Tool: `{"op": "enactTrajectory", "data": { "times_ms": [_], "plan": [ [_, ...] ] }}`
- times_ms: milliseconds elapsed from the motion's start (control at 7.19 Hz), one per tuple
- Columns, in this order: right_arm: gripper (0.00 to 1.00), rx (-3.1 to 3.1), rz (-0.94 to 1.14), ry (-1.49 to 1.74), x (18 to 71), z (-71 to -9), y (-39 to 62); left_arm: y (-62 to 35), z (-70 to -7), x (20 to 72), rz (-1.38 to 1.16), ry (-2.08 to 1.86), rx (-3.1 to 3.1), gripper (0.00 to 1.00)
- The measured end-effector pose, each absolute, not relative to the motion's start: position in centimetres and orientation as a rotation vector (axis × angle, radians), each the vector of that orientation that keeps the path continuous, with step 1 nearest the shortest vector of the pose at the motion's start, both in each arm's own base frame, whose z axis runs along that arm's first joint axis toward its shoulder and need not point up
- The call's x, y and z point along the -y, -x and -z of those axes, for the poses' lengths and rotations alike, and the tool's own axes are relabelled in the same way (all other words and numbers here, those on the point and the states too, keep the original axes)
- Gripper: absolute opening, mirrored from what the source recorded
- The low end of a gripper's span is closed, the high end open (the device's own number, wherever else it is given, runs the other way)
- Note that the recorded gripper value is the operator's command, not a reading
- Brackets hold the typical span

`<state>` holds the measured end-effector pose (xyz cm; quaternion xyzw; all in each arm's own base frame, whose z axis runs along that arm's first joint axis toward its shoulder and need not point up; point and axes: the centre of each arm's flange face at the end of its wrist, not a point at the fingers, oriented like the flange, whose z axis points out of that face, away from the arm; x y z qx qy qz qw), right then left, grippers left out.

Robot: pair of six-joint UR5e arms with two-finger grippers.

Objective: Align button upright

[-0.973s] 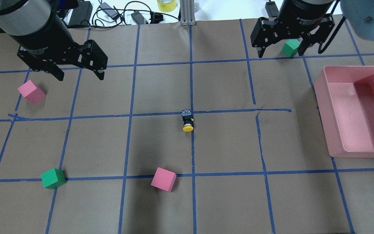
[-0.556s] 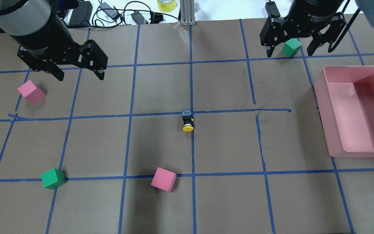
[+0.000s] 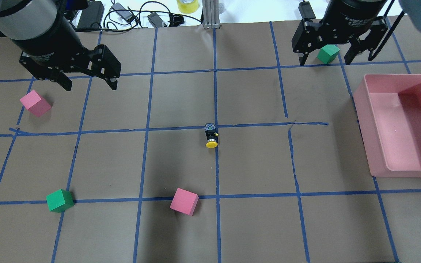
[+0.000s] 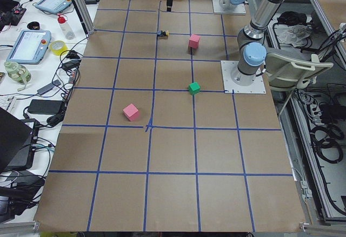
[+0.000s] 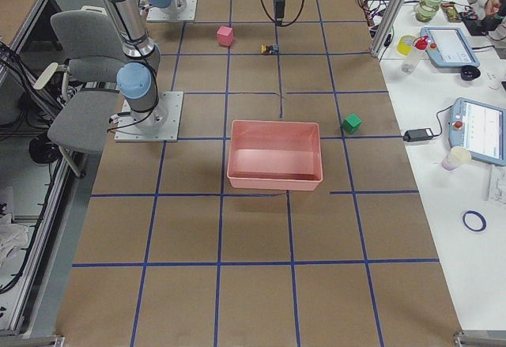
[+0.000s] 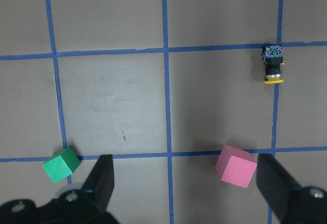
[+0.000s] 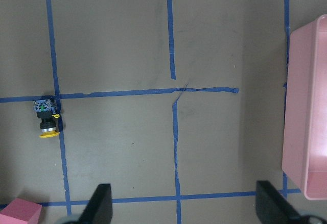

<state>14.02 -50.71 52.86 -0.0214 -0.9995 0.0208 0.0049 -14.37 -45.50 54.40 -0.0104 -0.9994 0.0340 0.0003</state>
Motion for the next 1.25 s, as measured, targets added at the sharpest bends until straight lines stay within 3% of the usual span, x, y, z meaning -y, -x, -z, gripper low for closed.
{"op": "enactTrajectory", "data": {
  "times_ms": [1251],
  "plan": [
    [1.00, 3.131, -0.046, 0.073, 50.62, -52.27, -14.01, 14.42, -54.38, 45.48, -0.106, 0.034, 3.139, 1.00]
  ]
}}
